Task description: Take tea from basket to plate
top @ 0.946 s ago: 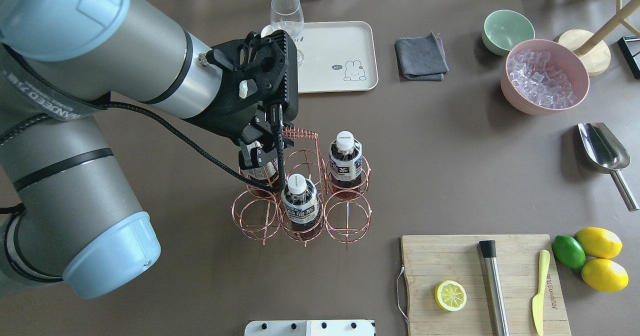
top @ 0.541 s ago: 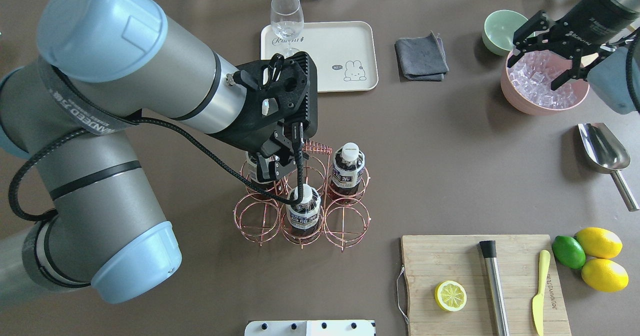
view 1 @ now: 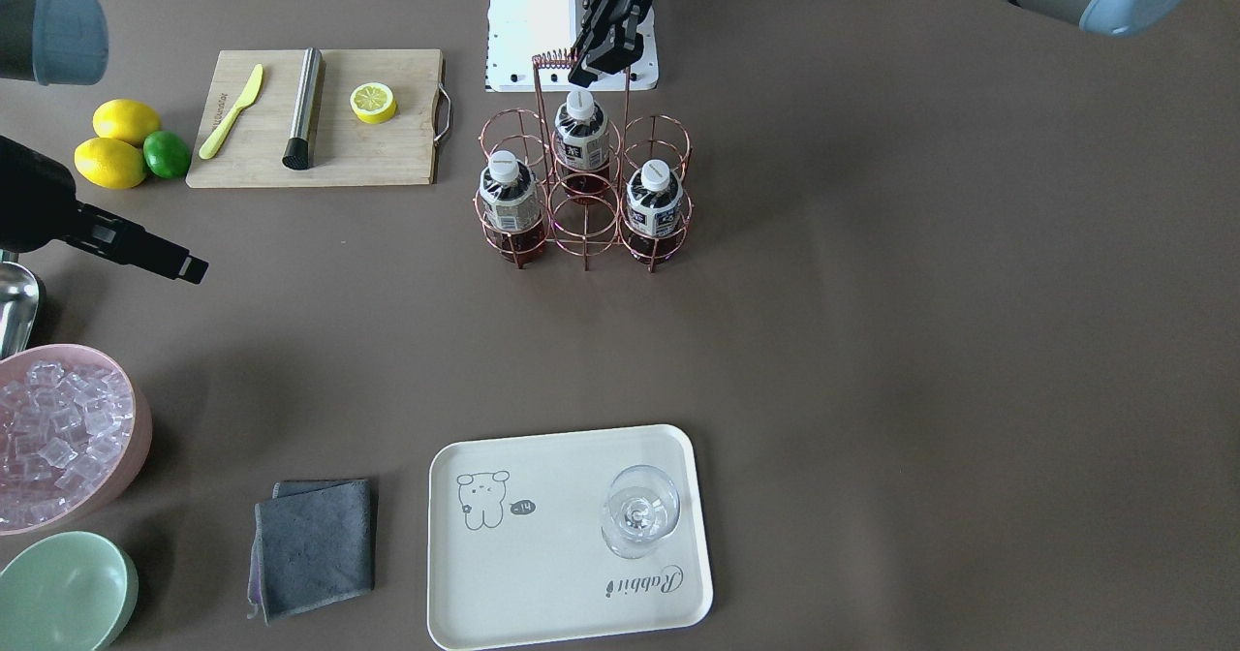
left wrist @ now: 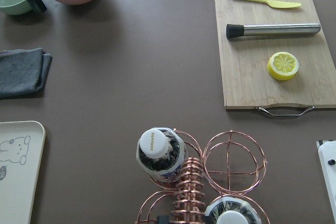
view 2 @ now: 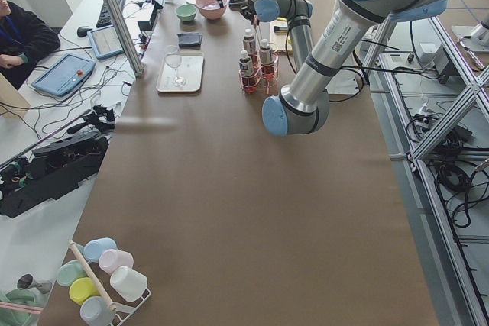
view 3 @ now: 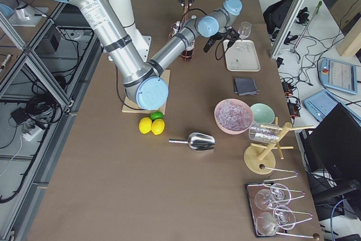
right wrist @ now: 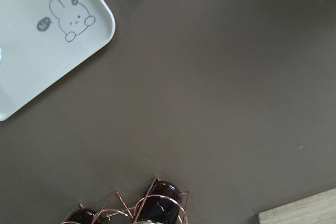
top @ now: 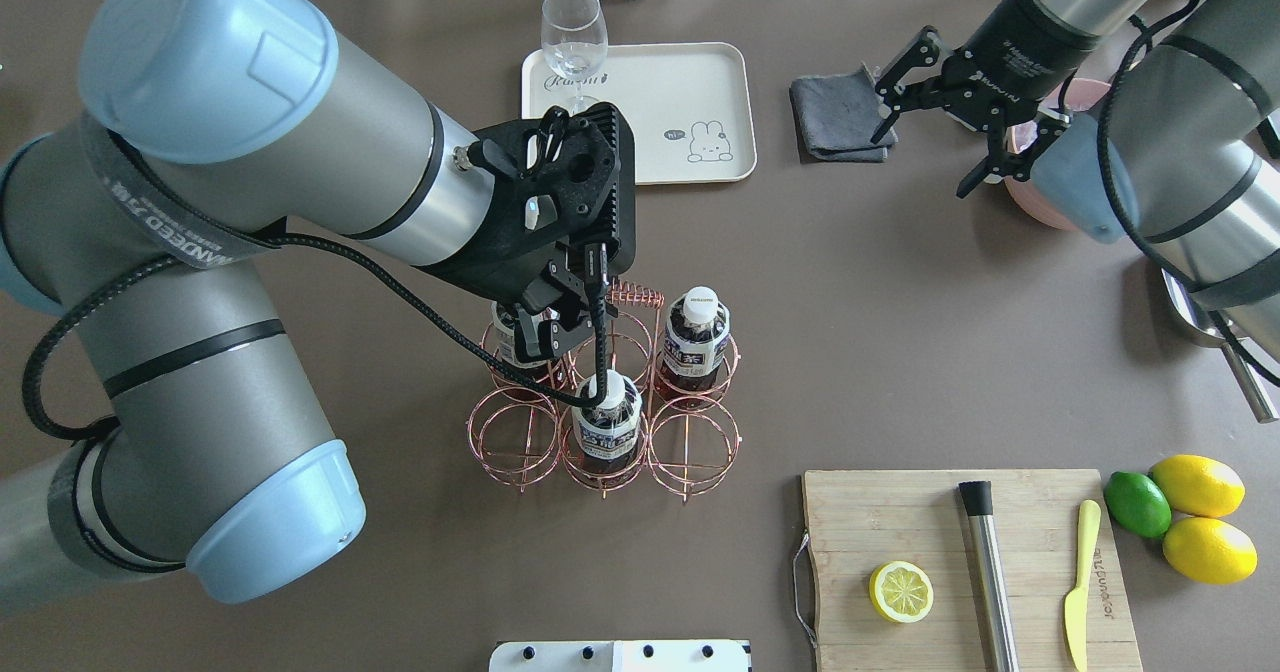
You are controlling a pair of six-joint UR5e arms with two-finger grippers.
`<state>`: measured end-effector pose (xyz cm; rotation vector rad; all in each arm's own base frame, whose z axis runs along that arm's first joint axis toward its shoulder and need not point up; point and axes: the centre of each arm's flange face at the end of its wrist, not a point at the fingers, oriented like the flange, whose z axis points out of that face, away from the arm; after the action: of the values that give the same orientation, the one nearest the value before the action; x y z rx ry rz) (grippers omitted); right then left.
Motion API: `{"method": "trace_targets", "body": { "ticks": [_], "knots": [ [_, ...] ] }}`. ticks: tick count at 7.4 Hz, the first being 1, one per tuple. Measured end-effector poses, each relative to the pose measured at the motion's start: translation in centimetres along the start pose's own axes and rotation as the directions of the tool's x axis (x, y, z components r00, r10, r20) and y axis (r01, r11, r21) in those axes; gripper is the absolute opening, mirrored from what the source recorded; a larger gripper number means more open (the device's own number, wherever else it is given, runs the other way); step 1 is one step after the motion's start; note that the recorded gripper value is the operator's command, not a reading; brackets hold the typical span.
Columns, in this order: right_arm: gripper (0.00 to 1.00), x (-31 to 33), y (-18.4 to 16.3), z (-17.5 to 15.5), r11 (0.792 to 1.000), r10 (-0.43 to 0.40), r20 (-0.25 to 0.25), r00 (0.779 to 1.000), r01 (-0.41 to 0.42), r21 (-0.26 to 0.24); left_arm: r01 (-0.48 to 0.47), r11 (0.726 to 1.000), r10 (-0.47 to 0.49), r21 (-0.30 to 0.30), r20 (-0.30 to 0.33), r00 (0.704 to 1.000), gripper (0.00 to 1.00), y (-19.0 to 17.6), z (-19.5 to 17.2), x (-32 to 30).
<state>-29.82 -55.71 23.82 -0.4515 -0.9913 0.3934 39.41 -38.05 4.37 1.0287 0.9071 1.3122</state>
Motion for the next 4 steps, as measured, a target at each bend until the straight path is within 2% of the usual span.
{"method": "trace_targets", "body": {
  "ticks": [2,4],
  "knots": [
    [0.98,-5.5,4.5,3.0,0.999,-0.008,-0.011,1.000,0.008,-0.054,0.002,1.000,-0.002,0.002,0.002,1.000,0.00,-0.1,-0.2,-0.1],
    [0.97,-7.9,7.7,6.8,0.994,-0.032,-0.037,0.999,0.028,-0.107,0.002,1.000,-0.002,0.002,0.002,1.000,0.00,0.0,-0.2,-0.1]
  ]
}}
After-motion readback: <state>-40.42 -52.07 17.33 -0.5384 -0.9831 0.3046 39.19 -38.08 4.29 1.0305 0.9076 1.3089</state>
